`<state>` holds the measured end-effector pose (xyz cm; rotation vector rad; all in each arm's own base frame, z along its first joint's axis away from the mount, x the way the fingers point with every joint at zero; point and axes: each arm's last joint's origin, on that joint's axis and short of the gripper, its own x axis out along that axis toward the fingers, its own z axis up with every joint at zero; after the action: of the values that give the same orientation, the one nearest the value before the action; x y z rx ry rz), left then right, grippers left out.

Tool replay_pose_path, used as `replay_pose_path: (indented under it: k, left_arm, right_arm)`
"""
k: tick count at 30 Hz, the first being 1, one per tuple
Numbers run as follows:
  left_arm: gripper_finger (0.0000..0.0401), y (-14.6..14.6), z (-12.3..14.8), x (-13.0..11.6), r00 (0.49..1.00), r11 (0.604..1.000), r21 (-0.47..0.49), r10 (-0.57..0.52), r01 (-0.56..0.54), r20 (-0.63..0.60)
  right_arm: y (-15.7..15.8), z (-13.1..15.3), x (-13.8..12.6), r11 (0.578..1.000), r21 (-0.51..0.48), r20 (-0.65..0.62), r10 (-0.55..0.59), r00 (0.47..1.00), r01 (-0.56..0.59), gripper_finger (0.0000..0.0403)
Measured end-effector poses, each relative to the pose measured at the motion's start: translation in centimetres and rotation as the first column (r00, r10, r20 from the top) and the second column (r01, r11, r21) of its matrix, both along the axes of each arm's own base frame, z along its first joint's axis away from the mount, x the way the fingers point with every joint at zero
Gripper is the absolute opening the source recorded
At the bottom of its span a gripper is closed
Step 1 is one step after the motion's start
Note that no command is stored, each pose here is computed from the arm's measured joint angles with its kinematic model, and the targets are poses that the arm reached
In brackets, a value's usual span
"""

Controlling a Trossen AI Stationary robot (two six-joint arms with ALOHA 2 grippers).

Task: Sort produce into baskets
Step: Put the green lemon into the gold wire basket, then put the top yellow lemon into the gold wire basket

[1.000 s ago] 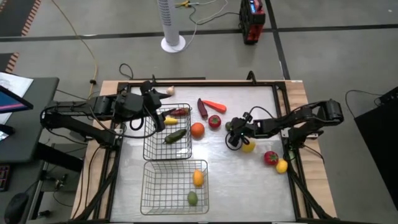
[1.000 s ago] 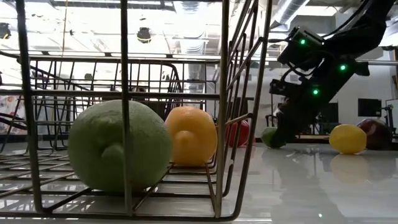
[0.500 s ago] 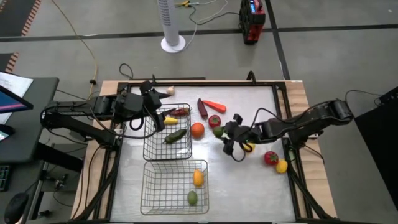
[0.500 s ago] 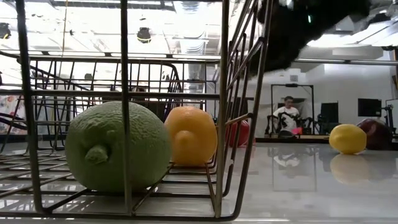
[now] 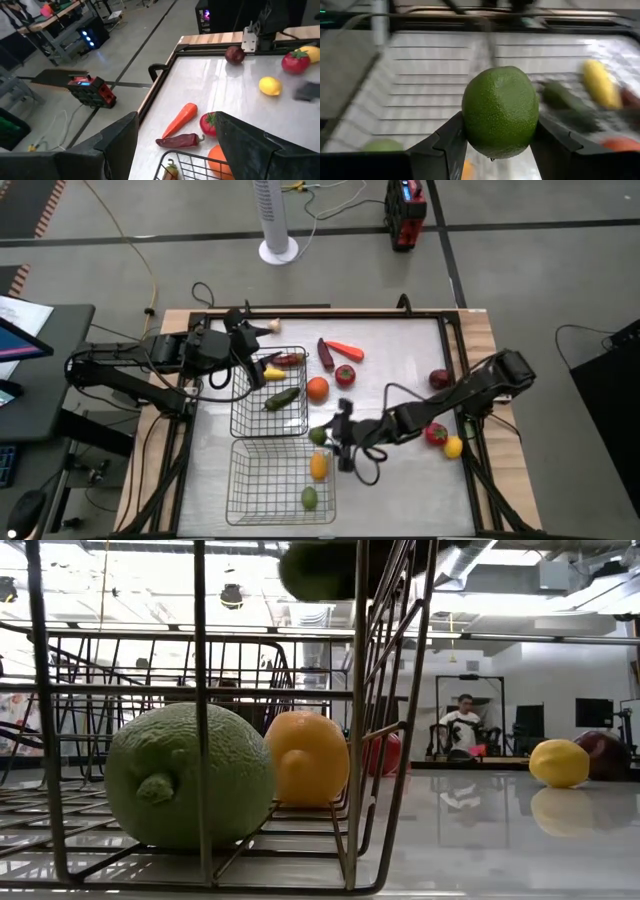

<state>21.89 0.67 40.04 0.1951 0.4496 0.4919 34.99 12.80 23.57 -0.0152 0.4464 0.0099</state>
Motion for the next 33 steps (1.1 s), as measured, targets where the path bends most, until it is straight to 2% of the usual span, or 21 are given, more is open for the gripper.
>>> replay_pose_path:
  k: [4,7,13,17,20,22,26,28,31,33]
  left_arm:
    - [0.0249,0.1,0.1,-0.2,1.000,0.999,0.029,0.019,-0.019,-0.005]
    - [0.0249,0.1,0.3,-0.6,1.000,0.999,0.030,0.024,-0.024,0.006]
    - [0.0249,0.1,0.4,-0.8,1.000,0.999,0.024,0.026,-0.027,0.004]
    - [0.0249,0.1,0.3,-1.0,1.000,0.999,0.017,0.030,-0.030,0.000]
    - [0.0249,0.1,0.2,-1.0,1.000,1.000,0.010,0.028,-0.028,-0.010]
    - [0.0249,0.1,0.1,-1.1,1.000,1.000,0.000,0.020,-0.020,-0.021]
    - [0.0249,-0.1,-0.4,-1.2,0.996,0.998,-0.040,-0.044,0.041,-0.071]
    - [0.0249,-0.1,-0.5,-1.3,0.995,0.997,-0.051,-0.055,0.051,-0.078]
    - [0.0249,-0.1,-0.5,-1.3,0.995,0.997,-0.053,-0.057,0.053,-0.080]
    - [0.0249,-0.1,-0.5,-1.3,0.996,0.997,-0.056,-0.057,0.053,-0.076]
  right_arm:
    - [1.6,0.5,1.7,0.992,0.016,0.006,0.129,0.992,-0.129,0.0212]
    - [2.3,0.4,2.2,0.987,0.010,-0.014,0.159,0.987,-0.159,0.0214]
    - [1.8,0.0,2.3,0.989,0.029,-0.060,0.144,0.988,-0.142,0.0261]
    - [1.2,1.4,1.5,0.989,0.025,-0.072,0.144,0.987,-0.143,0.0296]
    - [0.5,2.9,0.2,0.997,-0.015,-0.097,0.080,0.992,-0.082,0.0308]
    - [-0.1,2.7,-1.1,0.999,-0.044,-0.173,0.016,0.985,-0.024,0.0310]
    - [-1.4,1.1,-5.0,0.995,-0.061,-0.393,-0.093,0.915,0.074,0.0308]
    - [-1.9,0.4,-7.4,0.991,-0.084,-0.509,-0.137,0.850,0.109,0.0306]
    - [-2.9,-1.1,-10.6,0.980,-0.146,-0.671,-0.198,0.715,0.134,0.0302]
    - [-3.5,-1.9,-12.0,0.972,-0.179,-0.714,-0.236,0.659,0.154,0.0301]
